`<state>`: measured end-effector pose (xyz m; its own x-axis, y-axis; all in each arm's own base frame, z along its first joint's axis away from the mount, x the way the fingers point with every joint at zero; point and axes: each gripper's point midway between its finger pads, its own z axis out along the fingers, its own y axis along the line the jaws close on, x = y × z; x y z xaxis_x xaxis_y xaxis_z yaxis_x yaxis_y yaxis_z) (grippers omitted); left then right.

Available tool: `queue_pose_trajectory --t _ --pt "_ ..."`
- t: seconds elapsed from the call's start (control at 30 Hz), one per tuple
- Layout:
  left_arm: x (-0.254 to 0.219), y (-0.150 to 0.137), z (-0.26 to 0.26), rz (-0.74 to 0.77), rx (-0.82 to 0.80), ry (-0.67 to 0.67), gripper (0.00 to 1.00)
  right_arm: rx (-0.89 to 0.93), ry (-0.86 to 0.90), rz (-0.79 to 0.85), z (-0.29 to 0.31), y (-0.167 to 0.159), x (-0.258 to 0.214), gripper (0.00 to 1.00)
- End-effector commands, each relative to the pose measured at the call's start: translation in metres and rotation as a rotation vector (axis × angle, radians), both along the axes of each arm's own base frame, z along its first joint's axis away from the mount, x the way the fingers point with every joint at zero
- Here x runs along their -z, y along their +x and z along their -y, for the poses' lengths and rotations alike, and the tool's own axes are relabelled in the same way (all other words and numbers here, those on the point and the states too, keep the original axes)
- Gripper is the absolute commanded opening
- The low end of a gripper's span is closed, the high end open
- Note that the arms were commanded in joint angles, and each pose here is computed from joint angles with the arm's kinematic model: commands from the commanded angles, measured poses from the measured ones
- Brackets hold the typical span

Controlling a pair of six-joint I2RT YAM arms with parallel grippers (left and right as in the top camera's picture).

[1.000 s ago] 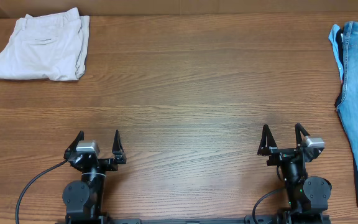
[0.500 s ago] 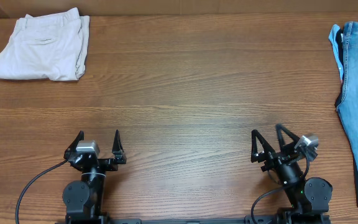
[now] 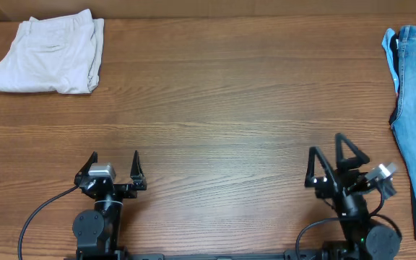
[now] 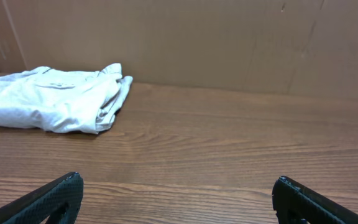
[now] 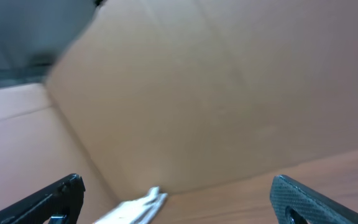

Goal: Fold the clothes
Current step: 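Reach the right gripper to the jeans pile and grasp the jeans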

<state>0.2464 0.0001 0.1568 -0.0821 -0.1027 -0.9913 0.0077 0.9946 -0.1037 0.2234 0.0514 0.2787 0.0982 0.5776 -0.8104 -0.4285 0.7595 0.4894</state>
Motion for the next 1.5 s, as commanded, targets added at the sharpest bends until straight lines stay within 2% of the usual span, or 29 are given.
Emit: queue_pose_trajectory --t 0.0,0.1,0.2,0.3,0.43,0.63,0.77,1.13,1.47 --pt "0.001 0.0 -0.001 0.004 -0.005 0.019 1.0 0.161 -0.123 0.039 0.019 0.008 -0.04 1.0" --pt "0.001 0.0 -0.001 0.003 -0.005 0.019 1.0 0.238 -0.178 0.0 0.029 0.028 -0.058 1.0" --pt "0.001 0.0 -0.001 0.004 -0.005 0.019 1.0 0.354 -0.23 -0.082 0.048 0.061 -0.073 1.0" --pt "0.001 0.0 -0.001 0.004 -0.005 0.019 1.0 0.461 -0.287 -0.24 0.071 0.106 -0.074 1.0" --pt "0.001 0.0 -0.001 0.004 -0.005 0.019 1.0 0.508 -0.354 -0.484 0.102 0.168 -0.062 1.0" --pt "0.001 0.0 -0.001 0.004 -0.005 0.019 1.0 0.647 -0.402 -0.872 0.199 0.241 -0.02 1.0" --pt "0.001 0.0 -0.001 0.004 -0.005 0.019 1.0 0.689 -0.392 -0.981 0.238 0.253 0.008 1.0" --pt "0.001 0.0 -0.001 0.004 -0.005 0.019 1.0 0.805 -0.526 -1.091 0.321 0.277 0.101 1.0" --pt "0.001 0.0 -0.001 0.004 -0.005 0.019 1.0 0.866 -0.51 -0.999 0.353 0.316 0.158 1.0"
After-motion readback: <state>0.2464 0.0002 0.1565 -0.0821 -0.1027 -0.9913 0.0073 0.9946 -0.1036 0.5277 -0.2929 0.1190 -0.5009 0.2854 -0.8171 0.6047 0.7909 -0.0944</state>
